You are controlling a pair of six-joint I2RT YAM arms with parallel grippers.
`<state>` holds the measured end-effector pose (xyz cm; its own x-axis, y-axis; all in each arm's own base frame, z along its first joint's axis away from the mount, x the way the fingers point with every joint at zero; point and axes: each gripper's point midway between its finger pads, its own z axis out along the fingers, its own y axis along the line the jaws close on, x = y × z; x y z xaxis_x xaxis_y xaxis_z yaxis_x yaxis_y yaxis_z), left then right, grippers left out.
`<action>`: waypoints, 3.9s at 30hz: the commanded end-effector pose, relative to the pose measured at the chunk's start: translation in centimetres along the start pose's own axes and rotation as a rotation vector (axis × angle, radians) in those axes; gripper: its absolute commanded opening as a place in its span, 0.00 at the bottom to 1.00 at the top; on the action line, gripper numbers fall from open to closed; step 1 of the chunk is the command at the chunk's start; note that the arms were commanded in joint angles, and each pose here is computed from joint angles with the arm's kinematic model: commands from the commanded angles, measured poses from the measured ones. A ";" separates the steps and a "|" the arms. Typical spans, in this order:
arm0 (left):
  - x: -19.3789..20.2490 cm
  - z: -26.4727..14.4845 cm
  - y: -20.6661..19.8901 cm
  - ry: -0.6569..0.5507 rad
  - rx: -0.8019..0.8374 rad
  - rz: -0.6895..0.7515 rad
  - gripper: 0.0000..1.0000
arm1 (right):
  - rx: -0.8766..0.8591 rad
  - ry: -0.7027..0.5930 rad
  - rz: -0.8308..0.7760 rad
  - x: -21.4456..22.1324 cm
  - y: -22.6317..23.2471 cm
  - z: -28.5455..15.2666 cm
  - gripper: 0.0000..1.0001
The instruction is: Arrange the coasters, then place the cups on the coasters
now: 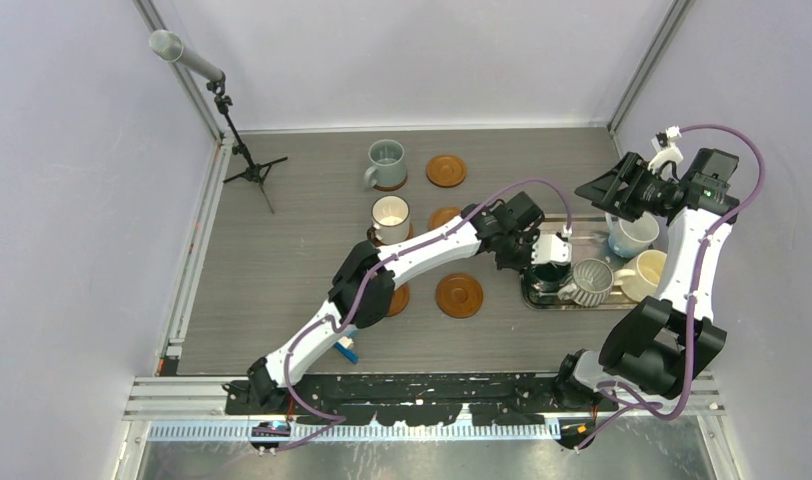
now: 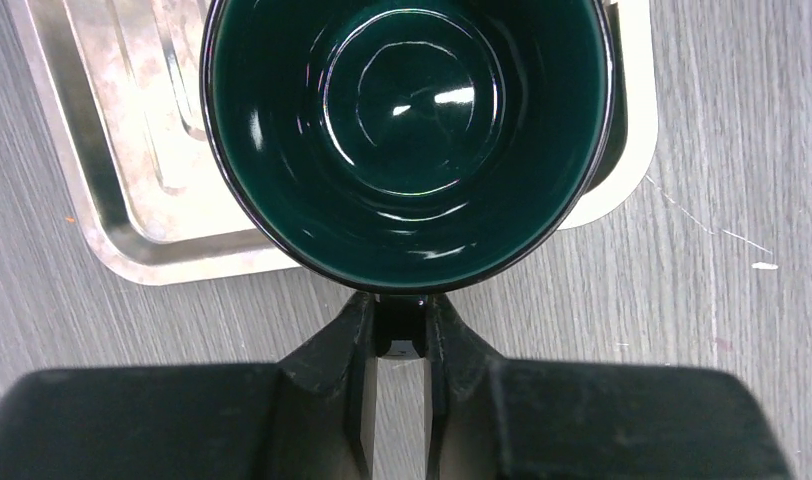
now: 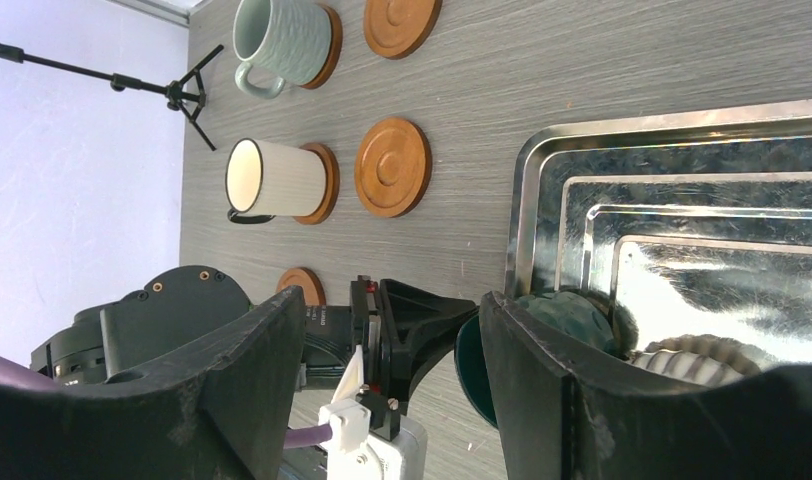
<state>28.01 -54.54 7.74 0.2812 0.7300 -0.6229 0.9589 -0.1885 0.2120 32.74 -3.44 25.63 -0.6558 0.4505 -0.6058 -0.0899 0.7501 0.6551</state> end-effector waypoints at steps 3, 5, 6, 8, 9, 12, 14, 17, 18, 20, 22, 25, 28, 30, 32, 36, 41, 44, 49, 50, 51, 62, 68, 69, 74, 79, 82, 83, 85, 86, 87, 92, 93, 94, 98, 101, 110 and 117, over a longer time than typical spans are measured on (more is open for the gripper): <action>-4.4 -4.7 1.6 -0.128 -0.071 -0.093 0.00 | -0.029 -0.038 -0.035 -0.7 1.2 -0.7 0.69; -4.6 -5.6 2.0 -0.146 -0.075 -0.138 0.00 | -0.033 -0.036 -0.033 -0.7 1.2 -0.7 0.69; -4.7 -6.1 2.2 -0.156 -0.077 -0.158 0.00 | -0.033 -0.037 -0.033 -0.7 1.2 -0.7 0.69; -5.1 -7.0 2.6 -0.182 -0.080 -0.200 0.00 | -0.034 -0.036 -0.033 -0.7 1.2 -0.6 0.69; -5.3 -7.5 2.8 -0.196 -0.085 -0.223 0.00 | -0.033 -0.037 -0.032 -0.7 1.3 -0.7 0.69; -5.6 -8.7 3.6 -0.231 -0.106 -0.270 0.00 | -0.033 -0.039 -0.031 -0.8 1.3 -0.7 0.69; -5.6 -9.5 4.2 -0.247 -0.119 -0.291 0.00 | -0.034 -0.039 -0.030 -0.8 1.3 -0.7 0.69; -5.6 -10.3 4.7 -0.264 -0.126 -0.312 0.00 | -0.037 -0.037 -0.028 -0.8 1.3 -0.6 0.69; -5.6 -10.5 4.8 -0.266 -0.131 -0.314 0.00 | -0.037 -0.036 -0.027 -0.8 1.3 -0.6 0.69; -5.6 -10.9 5.4 -0.280 -0.147 -0.339 0.00 | -0.037 -0.036 -0.027 -0.8 1.2 -0.6 0.69; -5.5 -11.6 6.4 -0.301 -0.169 -0.366 0.00 | -0.036 -0.036 -0.026 -0.7 1.3 -0.6 0.69; -4.9 -13.1 8.8 -0.315 -0.239 -0.398 0.00 | -0.034 -0.039 -0.031 -0.8 1.3 -0.7 0.69; -3.4 -15.3 12.1 -0.320 -0.337 -0.432 0.00 | -0.033 -0.039 -0.031 -0.7 1.4 -0.7 0.69; -2.0 -16.5 14.2 -0.318 -0.398 -0.462 0.00 | -0.036 -0.040 -0.035 -0.7 1.4 -0.8 0.69; -0.4 -17.6 16.2 -0.311 -0.452 -0.481 0.00 | -0.038 -0.038 -0.036 -0.6 1.4 -0.7 0.69; 2.7 -19.1 19.3 -0.284 -0.527 -0.508 0.00 | -0.042 -0.031 -0.026 -0.5 1.2 -0.5 0.69; 6.9 -19.9 22.2 -0.249 -0.587 -0.545 0.00 | -0.046 -0.026 -0.018 -0.5 1.0 -0.4 0.69; 8.9 -19.9 23.4 -0.229 -0.612 -0.558 0.00 | -0.044 -0.024 -0.017 -0.4 0.9 -0.3 0.69; 11.4 -19.6 24.4 -0.199 -0.625 -0.562 0.00 | -0.043 -0.018 -0.010 -0.2 0.7 -0.2 0.69; 11.8 -19.6 24.5 -0.194 -0.629 -0.564 0.00 | -0.044 -0.016 -0.008 -0.2 0.6 -0.1 0.69; 12.2 -19.6 24.7 -0.192 -0.631 -0.565 0.00 | -0.044 -0.016 -0.006 -0.1 0.6 -0.1 0.69; 15.5 -18.5 25.3 -0.130 -0.638 -0.563 0.00 | -0.045 -0.012 -0.001 -0.1 0.4 0.1 0.69; 16.5 -18.8 26.1 -0.133 -0.653 -0.581 0.00 | -0.045 -0.011 0.000 -0.1 0.4 0.1 0.69; 16.6 -18.6 26.0 -0.133 -0.649 -0.583 0.00 | -0.045 -0.011 0.000 -0.1 0.4 0.1 0.69; 17.1 -18.1 26.0 -0.127 -0.639 -0.589 0.00 | -0.046 -0.010 0.004 -0.1 0.3 0.2 0.69; 17.4 -17.5 25.9 -0.132 -0.627 -0.600 0.00 | -0.046 -0.007 0.008 -0.1 0.1 0.3 0.69; 17.4 -17.3 25.9 -0.136 -0.621 -0.602 0.00 | -0.046 -0.008 0.009 -0.1 0.1 0.3 0.69; 17.6 -17.1 25.9 -0.134 -0.620 -0.603 0.00 | -0.047 -0.008 0.009 -0.1 0.0 0.4 0.69; 17.7 -17.0 26.0 -0.134 -0.620 -0.602 0.00 | -0.048 -0.007 0.010 -0.1 0.0 0.4 0.69; 17.7 -16.9 25.9 -0.132 -0.618 -0.603 0.00 | -0.048 -0.006 0.010 -0.1 0.0 0.4 0.69; 17.8 -16.8 25.9 -0.133 -0.619 -0.604 0.00 | -0.047 -0.006 0.011 -0.1 0.0 0.4 0.69; 17.8 -16.5 25.9 -0.141 -0.610 -0.615 0.00 | -0.047 -0.006 0.012 -0.1 -0.1 0.5 0.69; 17.8 -16.5 25.9 -0.142 -0.611 -0.615 0.00 | -0.047 -0.007 0.013 -0.1 -0.1 0.5 0.69; 17.8 -16.4 25.9 -0.141 -0.612 -0.615 0.00 | -0.047 -0.007 0.013 -0.1 0.0 0.4 0.69; 18.1 -16.4 26.1 -0.136 -0.618 -0.617 0.00 | -0.048 -0.008 0.016 -0.1 0.0 0.4 0.69; 18.2 -16.0 26.0 -0.137 -0.615 -0.620 0.04 | -0.049 -0.008 0.014 -0.1 0.0 0.5 0.69; 18.5 -15.7 25.9 -0.129 -0.616 -0.624 0.16 | -0.048 -0.008 0.017 -0.1 -0.1 0.5 0.69; 18.4 -15.8 25.9 -0.127 -0.619 -0.627 0.21 | -0.049 -0.007 0.016 -0.1 -0.1 0.5 0.69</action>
<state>55.33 -34.32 8.61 -0.3543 0.5717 -0.7400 0.7741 0.6233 0.1109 32.89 -3.27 24.91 -0.6654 0.4694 -0.5805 -0.0905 0.7212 0.6868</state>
